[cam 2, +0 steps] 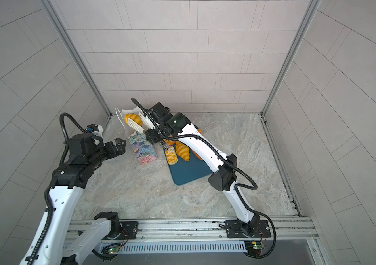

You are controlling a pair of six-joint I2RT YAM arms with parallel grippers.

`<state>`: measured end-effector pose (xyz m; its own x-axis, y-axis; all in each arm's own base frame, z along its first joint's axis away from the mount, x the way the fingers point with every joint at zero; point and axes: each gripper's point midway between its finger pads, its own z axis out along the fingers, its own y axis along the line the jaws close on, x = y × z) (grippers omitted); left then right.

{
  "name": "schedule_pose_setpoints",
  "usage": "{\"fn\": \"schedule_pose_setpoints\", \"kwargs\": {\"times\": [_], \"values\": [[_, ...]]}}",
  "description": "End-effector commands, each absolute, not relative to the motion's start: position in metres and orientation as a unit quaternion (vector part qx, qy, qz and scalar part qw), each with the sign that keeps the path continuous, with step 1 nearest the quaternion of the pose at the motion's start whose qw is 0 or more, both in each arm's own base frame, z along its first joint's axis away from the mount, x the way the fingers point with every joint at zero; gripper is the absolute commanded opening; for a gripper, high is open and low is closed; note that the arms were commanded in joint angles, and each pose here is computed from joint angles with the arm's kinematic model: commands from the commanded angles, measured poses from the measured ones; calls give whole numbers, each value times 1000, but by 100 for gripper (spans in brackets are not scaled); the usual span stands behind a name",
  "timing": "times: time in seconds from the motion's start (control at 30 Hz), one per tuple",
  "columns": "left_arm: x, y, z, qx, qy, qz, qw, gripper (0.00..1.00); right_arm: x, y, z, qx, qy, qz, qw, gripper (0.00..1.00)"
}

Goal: Place the fake bread into the paper bag
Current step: 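Lower the roll into the floral paper bag and open the right tongs, then withdraw the empty right tongs from the bag back over the tray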

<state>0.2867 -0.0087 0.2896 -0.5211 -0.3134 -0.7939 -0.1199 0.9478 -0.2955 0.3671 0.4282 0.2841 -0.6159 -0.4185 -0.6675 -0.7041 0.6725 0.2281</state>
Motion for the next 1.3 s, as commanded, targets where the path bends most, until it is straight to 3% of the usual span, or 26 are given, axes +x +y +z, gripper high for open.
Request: {"fn": "schedule_pose_setpoints", "kwargs": {"times": [0.0,0.6,0.83,1.27], "values": [[286,-11,291,-124,862,-108,479,100,367,427,306,-324,855,245,322,51],[286,-14,291,-124,864,-117,474,100,350,399,348,-341,842,205,364,59],[285,-14,293,-124,863,-118,475,100,347,394,350,-343,843,200,363,58],[279,-12,296,-108,867,-95,477,100,336,338,328,-338,872,95,342,56]]}}
